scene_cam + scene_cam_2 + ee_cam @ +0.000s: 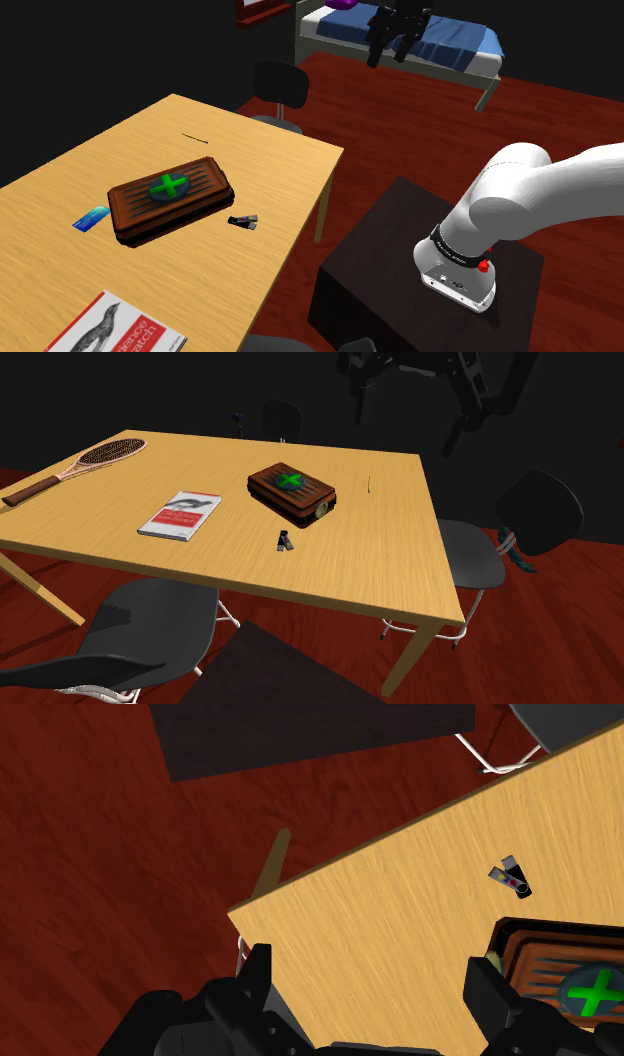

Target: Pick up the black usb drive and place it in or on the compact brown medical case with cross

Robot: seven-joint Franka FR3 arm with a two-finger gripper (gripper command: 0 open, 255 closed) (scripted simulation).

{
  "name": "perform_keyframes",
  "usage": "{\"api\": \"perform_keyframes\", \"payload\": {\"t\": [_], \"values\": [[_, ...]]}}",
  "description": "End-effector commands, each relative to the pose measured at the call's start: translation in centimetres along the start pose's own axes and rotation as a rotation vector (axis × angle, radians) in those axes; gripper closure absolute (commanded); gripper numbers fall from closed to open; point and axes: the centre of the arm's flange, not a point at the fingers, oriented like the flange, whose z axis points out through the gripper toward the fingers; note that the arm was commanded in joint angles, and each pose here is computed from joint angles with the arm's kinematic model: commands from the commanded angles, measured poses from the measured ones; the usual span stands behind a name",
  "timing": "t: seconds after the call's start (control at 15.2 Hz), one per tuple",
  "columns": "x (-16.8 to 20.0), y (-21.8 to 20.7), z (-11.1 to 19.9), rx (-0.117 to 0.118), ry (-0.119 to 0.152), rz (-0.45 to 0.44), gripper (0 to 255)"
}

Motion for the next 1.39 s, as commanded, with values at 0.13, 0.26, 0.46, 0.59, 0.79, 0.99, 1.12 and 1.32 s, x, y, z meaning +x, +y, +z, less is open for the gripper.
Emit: {"api": "perform_keyframes", "payload": {"t": [0.13,0.26,0.46,0.59,0.79,0.99,1.12,1.32], "values": [[0.5,-1.5,2.1,-0.003,-0.005,-0.006,0],[1.1,-3.0,4.3,-0.007,-0.010,-0.012,0],[1.8,-5.3,7.5,-0.012,-0.018,-0.022,0],[2.3,-6.8,9.7,-0.015,-0.023,-0.028,0],[3.0,-9.1,13.0,-0.020,-0.031,-0.037,0],[3.6,-11.3,16.2,-0.025,-0.039,-0.046,0],[4.0,-12.8,18.4,-0.028,-0.044,-0.052,0],[4.6,-15.1,21.7,-0.034,-0.052,-0.062,0]]}}
